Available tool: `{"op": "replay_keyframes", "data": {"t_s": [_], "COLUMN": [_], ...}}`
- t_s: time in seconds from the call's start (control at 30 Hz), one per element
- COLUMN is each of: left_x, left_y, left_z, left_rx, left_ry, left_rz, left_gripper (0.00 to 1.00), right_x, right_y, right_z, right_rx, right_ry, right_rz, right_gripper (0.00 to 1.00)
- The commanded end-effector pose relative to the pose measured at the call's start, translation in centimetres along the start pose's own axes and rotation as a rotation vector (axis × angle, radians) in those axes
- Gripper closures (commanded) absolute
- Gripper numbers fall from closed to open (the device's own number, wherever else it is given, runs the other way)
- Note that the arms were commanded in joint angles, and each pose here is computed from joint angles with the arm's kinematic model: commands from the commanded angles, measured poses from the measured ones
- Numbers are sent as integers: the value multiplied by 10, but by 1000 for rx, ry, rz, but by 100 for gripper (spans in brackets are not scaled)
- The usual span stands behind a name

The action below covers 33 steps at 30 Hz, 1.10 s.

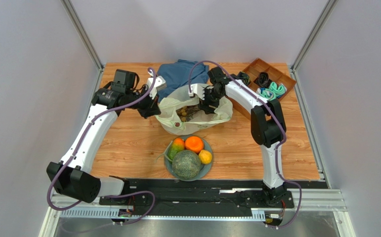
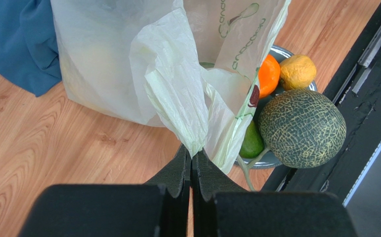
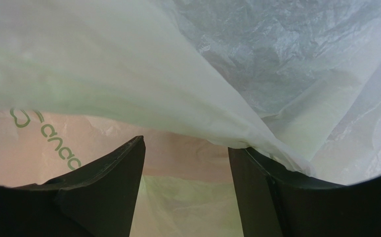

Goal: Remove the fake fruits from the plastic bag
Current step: Adjust the plastic bag at the center of the board, then take out the fake fruit from the plastic bag.

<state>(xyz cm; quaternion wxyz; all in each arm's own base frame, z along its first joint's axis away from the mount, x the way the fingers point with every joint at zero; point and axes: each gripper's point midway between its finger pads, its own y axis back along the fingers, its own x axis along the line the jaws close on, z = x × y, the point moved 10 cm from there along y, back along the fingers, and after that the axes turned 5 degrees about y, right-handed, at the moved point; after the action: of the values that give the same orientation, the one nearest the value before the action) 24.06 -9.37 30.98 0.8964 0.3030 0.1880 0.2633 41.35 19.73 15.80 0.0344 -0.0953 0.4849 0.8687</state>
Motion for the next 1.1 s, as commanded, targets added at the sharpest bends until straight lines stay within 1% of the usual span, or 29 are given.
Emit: {"op": "replay_keyframes", "data": {"t_s": [0.0, 0.1, 0.2, 0.23, 0.4, 0.5, 0.57, 0.6, 0.63, 0.67, 0.7, 0.77, 0.8, 0.87, 0.9, 1.07], "left_x": [-2, -3, -2, -1, 3, 4, 4, 5, 4, 5, 4, 4, 3, 3, 2, 2], "left_y": [0, -4, -8, -10, -15, -17, -19, -21, -21, -22, -22, -21, -22, -21, -20, -17], "left_z": [-1, -6, -9, -9, -6, -6, -8, -8, -8, -10, -10, -11, -11, -12, -11, -9], "left_rx": [-1, 19, 26, 26, 27, 29, 33, 31, 30, 35, 32, 28, 30, 28, 23, 5], "left_ry": [9, 18, 29, 38, 38, 42, 57, 60, 62, 67, 66, 64, 68, 71, 69, 53], "left_rz": [-35, -62, -80, -81, -86, -90, -96, -100, -101, -103, -102, -101, -101, -100, -98, -82], "left_gripper": [100, 100, 100, 100, 100, 100, 100, 100, 100, 100, 100, 100, 100, 100, 100, 100], "right_x": [-14, -11, -12, -10, -13, -11, -10, -10, -10, -10, -9, -7, -7, -3, -2, 11], "right_y": [-1, -4, -14, -21, -32, -36, -38, -39, -37, -37, -34, -32, -27, -22, -19, 21], "right_z": [13, 17, 19, 15, 12, 10, 8, 8, 7, 8, 9, 11, 15, 17, 17, 30], "right_rx": [-100, -155, -148, -140, -127, -122, -118, -119, -116, -124, -128, -144, -153, -161, -162, -179], "right_ry": [103, 144, 183, 185, 202, 208, 214, 229, 230, 236, 248, 253, 263, 261, 264, 285], "right_rz": [-4, 35, 53, 75, 118, 136, 148, 154, 161, 167, 175, 182, 172, 175, 172, 127], "right_gripper": [32, 30, 29, 30, 30, 33, 37, 40, 49, 55, 68, 80, 91, 98, 100, 100]}}
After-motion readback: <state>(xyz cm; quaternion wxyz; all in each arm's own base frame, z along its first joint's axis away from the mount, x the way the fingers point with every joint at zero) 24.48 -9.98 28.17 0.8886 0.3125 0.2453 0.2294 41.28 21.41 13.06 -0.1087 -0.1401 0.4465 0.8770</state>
